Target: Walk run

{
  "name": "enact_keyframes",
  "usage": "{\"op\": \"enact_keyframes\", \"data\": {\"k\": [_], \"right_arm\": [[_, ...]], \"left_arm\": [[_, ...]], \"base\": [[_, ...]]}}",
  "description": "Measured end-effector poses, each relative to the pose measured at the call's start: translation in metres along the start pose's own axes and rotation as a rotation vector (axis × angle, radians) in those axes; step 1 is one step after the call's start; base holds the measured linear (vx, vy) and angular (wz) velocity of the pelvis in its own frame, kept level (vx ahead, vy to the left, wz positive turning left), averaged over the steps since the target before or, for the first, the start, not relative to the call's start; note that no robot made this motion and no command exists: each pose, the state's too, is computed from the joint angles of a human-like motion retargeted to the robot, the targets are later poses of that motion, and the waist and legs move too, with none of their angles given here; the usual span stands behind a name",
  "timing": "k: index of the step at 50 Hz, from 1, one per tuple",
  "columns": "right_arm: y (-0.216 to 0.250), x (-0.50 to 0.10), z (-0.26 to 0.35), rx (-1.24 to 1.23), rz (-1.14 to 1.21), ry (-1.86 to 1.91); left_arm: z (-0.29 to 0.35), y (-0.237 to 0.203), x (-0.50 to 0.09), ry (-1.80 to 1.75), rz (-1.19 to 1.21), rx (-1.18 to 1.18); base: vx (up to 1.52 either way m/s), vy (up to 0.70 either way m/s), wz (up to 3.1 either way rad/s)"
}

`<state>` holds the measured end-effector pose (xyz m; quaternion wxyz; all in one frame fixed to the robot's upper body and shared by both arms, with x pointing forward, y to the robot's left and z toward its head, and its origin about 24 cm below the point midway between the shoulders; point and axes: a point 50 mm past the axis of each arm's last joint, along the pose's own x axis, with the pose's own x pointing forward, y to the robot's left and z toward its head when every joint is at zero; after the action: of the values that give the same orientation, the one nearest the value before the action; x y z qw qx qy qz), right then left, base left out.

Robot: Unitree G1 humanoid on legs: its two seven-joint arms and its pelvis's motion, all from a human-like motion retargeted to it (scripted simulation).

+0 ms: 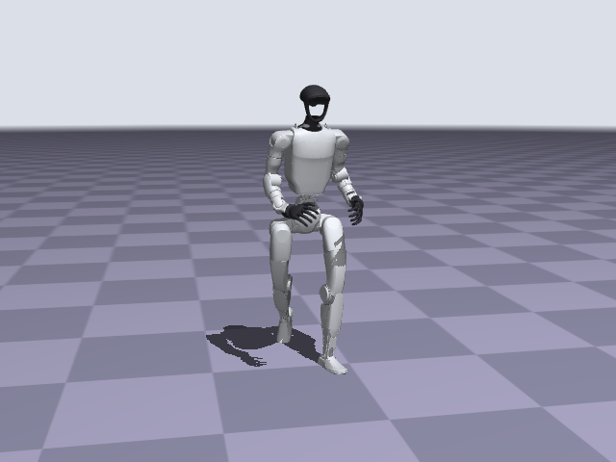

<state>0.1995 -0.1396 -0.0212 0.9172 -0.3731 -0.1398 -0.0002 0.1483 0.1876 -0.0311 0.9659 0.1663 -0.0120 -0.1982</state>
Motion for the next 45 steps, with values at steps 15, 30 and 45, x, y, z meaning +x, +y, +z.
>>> {"op": "enact_keyframes", "data": {"k": [15,30,45], "right_arm": [[-0.028,-0.147,-0.064,-0.013,-0.020,0.565],[0.019,0.018,0.016,0.092,0.119,-0.071],[0.016,-0.115,-0.058,-0.099,0.350,0.366]], "left_arm": [[0.087,0.029,0.100,-0.364,-0.119,0.219],[-0.026,-0.019,-0.041,0.191,-0.065,-0.196],[0.035,0.041,0.068,-0.164,-0.165,0.028]], "base": [[1.63,-0.26,0.35],[1.83,-0.11,-0.31],[1.79,-0.20,0.08]]}}
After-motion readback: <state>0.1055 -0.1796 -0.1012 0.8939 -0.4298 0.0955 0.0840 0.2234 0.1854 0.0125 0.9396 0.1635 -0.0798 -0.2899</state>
